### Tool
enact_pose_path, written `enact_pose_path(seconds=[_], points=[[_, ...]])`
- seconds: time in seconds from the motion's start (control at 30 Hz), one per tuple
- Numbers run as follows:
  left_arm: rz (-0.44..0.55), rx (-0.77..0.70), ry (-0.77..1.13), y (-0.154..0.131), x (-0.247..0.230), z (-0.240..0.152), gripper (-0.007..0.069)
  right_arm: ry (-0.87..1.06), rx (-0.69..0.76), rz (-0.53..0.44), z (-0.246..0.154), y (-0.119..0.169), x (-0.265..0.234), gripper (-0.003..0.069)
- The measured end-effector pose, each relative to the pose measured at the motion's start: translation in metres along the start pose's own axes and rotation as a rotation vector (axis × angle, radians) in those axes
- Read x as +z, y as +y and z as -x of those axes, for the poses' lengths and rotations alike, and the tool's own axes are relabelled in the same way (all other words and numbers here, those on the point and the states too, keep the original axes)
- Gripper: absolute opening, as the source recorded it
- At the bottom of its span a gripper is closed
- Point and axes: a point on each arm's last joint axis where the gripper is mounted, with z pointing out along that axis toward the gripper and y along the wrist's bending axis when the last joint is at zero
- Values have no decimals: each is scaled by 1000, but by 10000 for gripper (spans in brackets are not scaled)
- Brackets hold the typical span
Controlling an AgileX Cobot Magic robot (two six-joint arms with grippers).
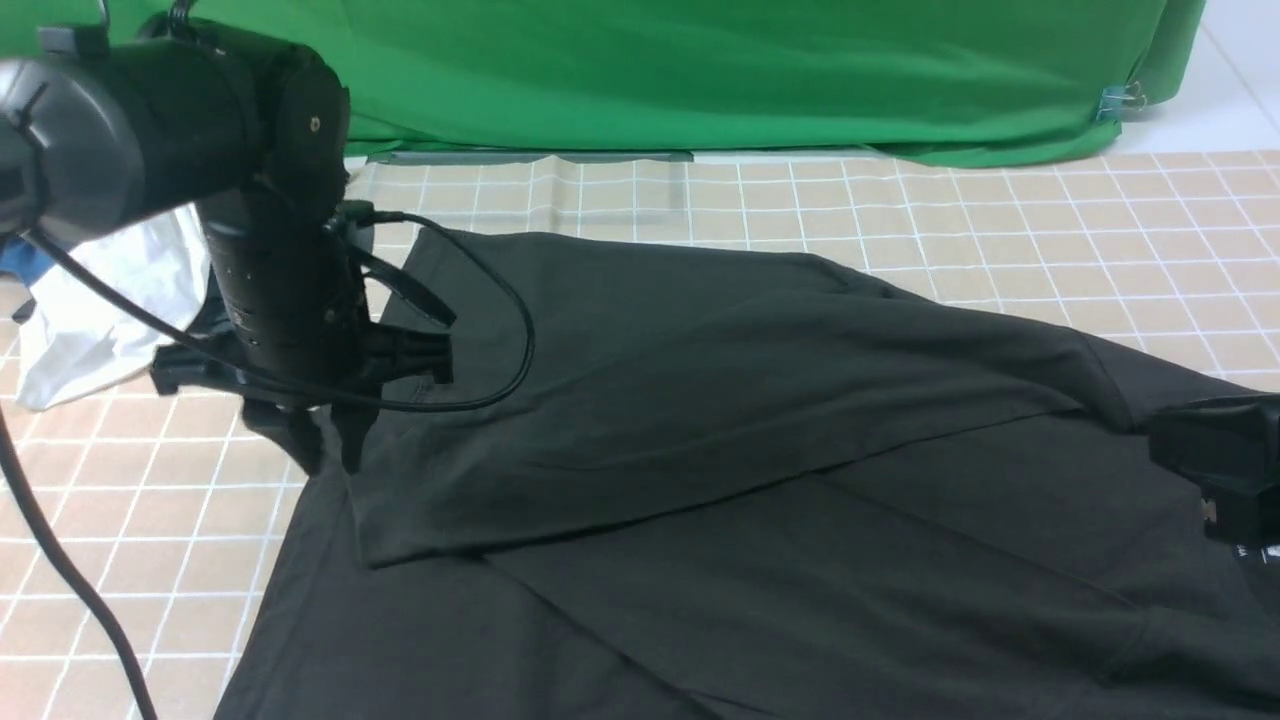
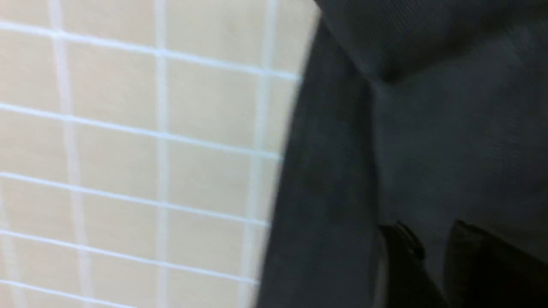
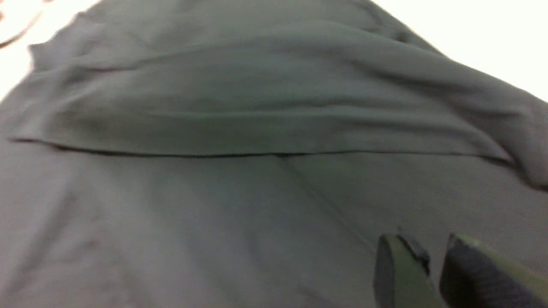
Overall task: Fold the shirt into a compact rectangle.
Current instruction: 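Fold the left side of the dark shirt inward over its body with the left gripper, then grasp the near edge of the shirt at its hem and shoulder corners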
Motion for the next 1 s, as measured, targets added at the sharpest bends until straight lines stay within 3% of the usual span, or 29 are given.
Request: enact_pose_path(seconds=[0.07, 0.2, 0.33, 0.4, 0.47, 0.57, 0.8, 1.0], points=[[41, 17, -19, 4, 0, 2, 310, 52, 35, -80, 2, -11, 7, 196], [47, 15, -22, 5, 0, 2, 414, 139, 111, -199, 15, -35, 19, 196], [-43, 17, 17, -7, -1, -3, 423, 213, 230, -299, 28, -69, 41, 207], [-79, 42, 6, -19, -2, -6, 382, 268, 324, -329, 30, -93, 59, 246], [-95, 51, -18, -25, -3, -5, 345, 312, 371, -316, 28, -103, 74, 276], [-145, 53, -67, -36, 0, -1, 235, 401, 430, -268, 24, -121, 110, 377], [-114, 66, 18, -48, 41, 7, 31, 521, 478, -247, 15, -146, 177, 531], [-111, 76, 28, -52, 56, 10, 11, 512, 492, -260, 16, -159, 203, 542]])
